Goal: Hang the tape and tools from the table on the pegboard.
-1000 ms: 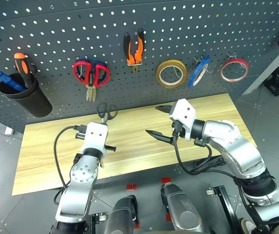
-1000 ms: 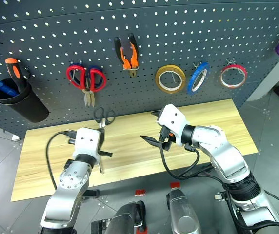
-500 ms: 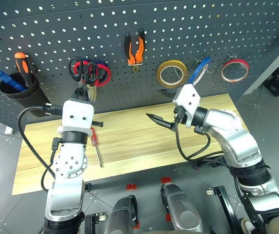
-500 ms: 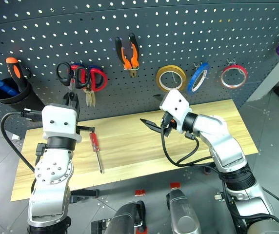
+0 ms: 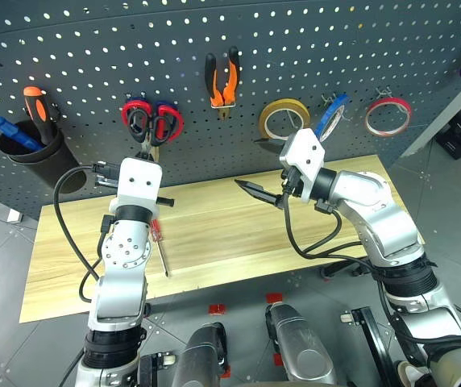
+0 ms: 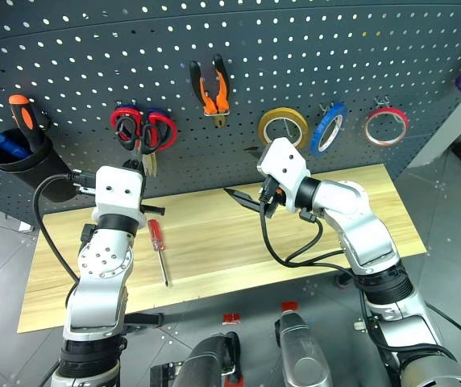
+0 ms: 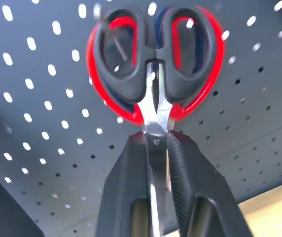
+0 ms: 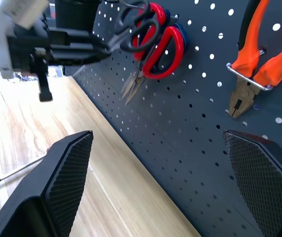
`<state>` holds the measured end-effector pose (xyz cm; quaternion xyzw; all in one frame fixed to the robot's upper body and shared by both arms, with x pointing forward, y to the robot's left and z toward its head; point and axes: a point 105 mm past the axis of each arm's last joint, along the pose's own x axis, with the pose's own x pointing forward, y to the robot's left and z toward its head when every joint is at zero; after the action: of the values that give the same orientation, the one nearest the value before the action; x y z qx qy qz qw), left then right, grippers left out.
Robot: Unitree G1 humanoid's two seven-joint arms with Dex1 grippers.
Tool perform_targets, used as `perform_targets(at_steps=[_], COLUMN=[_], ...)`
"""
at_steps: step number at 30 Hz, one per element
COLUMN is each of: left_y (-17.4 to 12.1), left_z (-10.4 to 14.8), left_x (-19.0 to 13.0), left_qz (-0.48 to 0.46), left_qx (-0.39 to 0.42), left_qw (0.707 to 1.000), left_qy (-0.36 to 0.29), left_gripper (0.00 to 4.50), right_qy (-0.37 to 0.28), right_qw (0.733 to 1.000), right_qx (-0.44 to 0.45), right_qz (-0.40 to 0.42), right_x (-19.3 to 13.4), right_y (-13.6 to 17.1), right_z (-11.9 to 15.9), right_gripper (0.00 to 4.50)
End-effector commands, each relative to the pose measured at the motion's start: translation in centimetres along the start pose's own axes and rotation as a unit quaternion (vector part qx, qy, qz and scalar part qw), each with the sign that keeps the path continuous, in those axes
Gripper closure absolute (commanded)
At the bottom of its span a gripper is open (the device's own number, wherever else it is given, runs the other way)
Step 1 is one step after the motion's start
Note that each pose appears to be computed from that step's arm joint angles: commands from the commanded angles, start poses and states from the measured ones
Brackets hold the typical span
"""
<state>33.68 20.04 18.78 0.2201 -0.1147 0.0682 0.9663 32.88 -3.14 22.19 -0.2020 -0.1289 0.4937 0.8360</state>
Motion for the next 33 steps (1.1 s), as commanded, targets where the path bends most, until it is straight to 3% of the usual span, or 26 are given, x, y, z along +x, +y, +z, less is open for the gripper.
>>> perform_targets(at_steps=[1,5,12,17,25,30,33], left_y=[0.5,-0.2,-0.3,0.3,-0.7,-2.1,-2.9], left_z=[0.4,-2.2,-8.7,-12.0,-15.4,-17.3,-17.6], left_x=[0.1,-0.9,-3.9,-3.6,-1.5,-1.7,-1.6], left_qz=[0.012,0.004,0.01,0.021,0.023,0.027,0.015], left_qx=[-0.014,-0.048,-0.125,-0.186,-0.24,-0.306,-0.319], left_qw=[1.0,0.997,0.966,0.932,0.893,0.85,0.84], left_qy=[-0.006,0.062,0.227,0.311,0.38,0.428,0.439], left_gripper=[2.66,1.5,1.5,1.5,1.5,1.5,1.5], right_qy=[-0.03,-0.013,0.054,0.106,0.144,0.148,0.147], right_qw=[0.999,1.0,0.994,0.98,0.972,0.972,0.971], right_qx=[-0.025,-0.007,0.089,0.158,0.164,0.144,0.137], right_qz=[0.005,0.009,0.035,0.056,0.088,0.115,0.126], right_x=[0.2,0.3,0.7,1.8,2.8,3.2,3.3], right_y=[0.1,0.9,4.3,5.9,5.8,5.9,5.9], right_z=[1.8,0.9,-1.3,-1.6,-1.5,-1.0,-0.6], right_gripper=[0.0,0.0,0.0,0.0,0.0,0.0,0.0])
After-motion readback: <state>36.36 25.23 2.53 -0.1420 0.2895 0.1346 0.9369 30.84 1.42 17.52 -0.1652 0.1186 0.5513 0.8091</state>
